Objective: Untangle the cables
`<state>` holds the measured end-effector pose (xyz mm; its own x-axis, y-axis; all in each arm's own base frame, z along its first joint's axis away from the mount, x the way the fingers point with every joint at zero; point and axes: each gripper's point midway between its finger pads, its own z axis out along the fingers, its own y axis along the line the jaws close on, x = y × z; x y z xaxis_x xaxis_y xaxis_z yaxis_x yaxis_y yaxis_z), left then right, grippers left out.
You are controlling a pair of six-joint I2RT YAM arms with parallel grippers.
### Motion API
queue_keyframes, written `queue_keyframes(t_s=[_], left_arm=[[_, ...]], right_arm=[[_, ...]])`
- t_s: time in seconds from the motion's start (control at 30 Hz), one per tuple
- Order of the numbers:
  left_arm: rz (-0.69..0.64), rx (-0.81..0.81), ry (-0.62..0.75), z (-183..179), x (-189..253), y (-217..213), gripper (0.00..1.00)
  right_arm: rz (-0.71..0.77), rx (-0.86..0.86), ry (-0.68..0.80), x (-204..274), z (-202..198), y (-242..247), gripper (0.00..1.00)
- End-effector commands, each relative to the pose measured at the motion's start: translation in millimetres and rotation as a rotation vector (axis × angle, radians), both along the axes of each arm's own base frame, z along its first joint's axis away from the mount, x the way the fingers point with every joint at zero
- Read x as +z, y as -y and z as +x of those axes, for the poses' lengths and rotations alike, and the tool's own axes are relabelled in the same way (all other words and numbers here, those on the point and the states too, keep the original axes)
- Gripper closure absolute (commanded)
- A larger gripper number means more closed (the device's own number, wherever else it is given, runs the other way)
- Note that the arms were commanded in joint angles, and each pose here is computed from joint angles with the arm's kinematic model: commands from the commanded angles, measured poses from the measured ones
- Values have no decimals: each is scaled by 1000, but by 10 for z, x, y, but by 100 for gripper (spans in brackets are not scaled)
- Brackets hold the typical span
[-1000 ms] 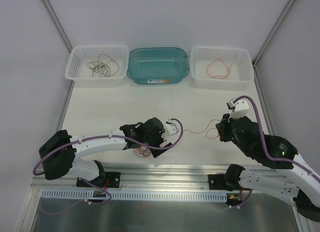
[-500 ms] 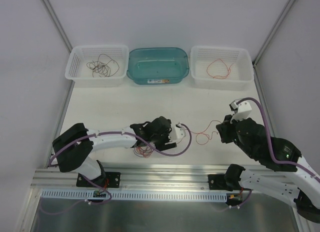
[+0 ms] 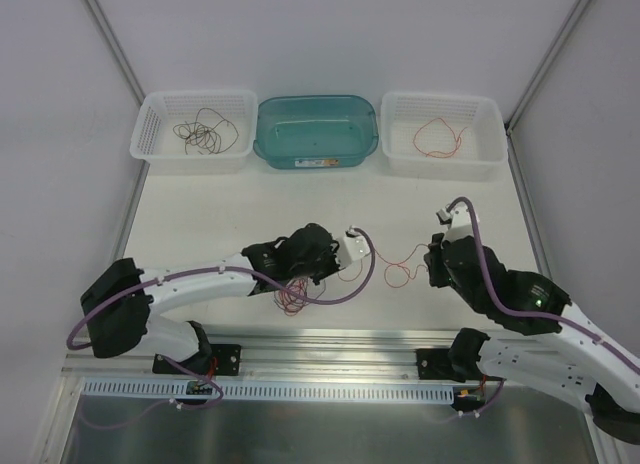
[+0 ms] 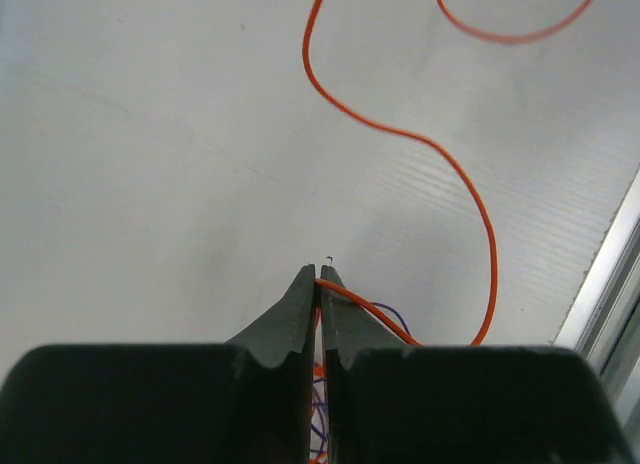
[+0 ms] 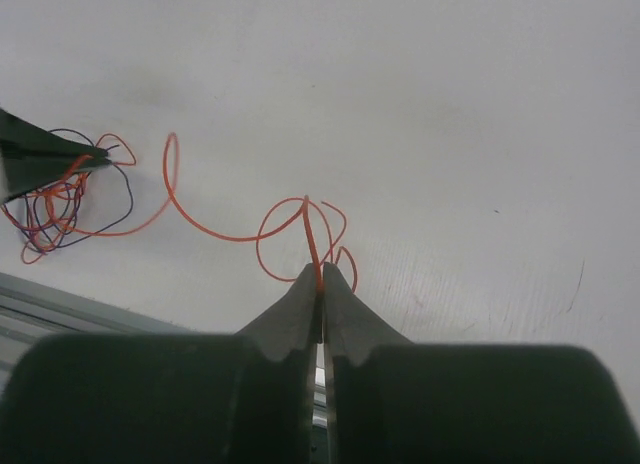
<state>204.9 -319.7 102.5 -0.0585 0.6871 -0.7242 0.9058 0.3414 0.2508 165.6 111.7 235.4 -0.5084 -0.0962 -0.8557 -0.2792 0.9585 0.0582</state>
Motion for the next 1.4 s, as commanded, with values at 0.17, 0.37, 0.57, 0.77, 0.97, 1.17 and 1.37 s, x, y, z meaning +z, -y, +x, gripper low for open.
queue_keyframes(t_s=[0.17,0.37,0.57,0.77,0.97,1.17,1.37], left_arm=[[-303,265,-95,38,977,-164,100],[-388,508,-334,176,1037,-414,100],[-470,551,-454,111,1132,-328,100],[-528,566,-512,49,1251,-282,100],[-585,608,-515,34,1338,-352,100],[-628,609,-523,8,1409,-363,100],[-655,602,-457,11,1539,-481,100]], right_arm=[[-4,-82,-106,-483,264,-168,65],[137,44,-148,-484,193,-565,41],[243,161,-93,-413,86,-942,42],[332,190,-129,-651,93,-1317,42],[504,228,-121,-755,158,-1697,41],[513,256,-177,-1011,235,-2023,45],[460,218,-223,-1339,252,-1995,84]])
